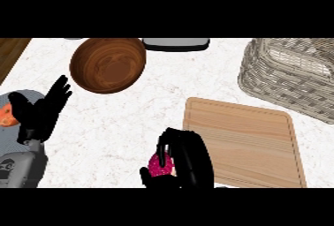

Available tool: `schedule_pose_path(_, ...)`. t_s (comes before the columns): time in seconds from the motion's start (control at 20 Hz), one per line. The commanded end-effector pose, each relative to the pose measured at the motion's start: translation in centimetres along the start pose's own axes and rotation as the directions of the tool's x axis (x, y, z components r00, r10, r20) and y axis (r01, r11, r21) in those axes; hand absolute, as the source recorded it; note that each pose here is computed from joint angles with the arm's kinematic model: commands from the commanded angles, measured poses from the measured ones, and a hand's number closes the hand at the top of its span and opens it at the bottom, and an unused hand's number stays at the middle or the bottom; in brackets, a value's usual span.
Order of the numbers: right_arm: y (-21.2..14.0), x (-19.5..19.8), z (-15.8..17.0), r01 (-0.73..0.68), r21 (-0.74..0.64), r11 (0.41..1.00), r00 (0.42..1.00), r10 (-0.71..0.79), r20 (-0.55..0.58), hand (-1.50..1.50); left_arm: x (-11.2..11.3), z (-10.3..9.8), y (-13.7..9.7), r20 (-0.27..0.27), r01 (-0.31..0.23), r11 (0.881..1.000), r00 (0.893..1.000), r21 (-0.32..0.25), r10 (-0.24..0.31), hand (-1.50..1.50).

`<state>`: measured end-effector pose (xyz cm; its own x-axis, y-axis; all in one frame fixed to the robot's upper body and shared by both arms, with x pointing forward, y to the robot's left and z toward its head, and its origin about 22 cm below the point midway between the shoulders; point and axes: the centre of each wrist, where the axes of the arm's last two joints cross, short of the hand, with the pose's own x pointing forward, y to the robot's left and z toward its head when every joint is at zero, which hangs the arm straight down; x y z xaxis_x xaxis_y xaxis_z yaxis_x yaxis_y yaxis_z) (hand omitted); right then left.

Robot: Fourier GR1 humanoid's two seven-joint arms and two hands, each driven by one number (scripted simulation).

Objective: Pick the cupcake from the cutting board and place it in the basket

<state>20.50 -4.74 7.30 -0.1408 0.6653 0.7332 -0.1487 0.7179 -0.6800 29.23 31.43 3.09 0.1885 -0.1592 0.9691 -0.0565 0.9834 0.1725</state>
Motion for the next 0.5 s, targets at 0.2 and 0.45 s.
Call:
schedule_pose_path(0.2, -4.5, 6.5, 3.5, 0.100, -0.260, 0.960, 0.993, -0.082, 0.080, 1.50, 0.0, 0.6, 0.0, -0.006, 0.010, 1.000, 1.000, 0.008, -0.010, 0.00)
schedule_pose_path(0.45, -8.8, 8.7, 2.6, 0.027, -0.353, 0.935, 0.999, -0.019, 0.026, 1.50, 0.7, -0.5, -0.3, -0.004, 0.004, 1.000, 1.000, 0.011, -0.003, 0.00)
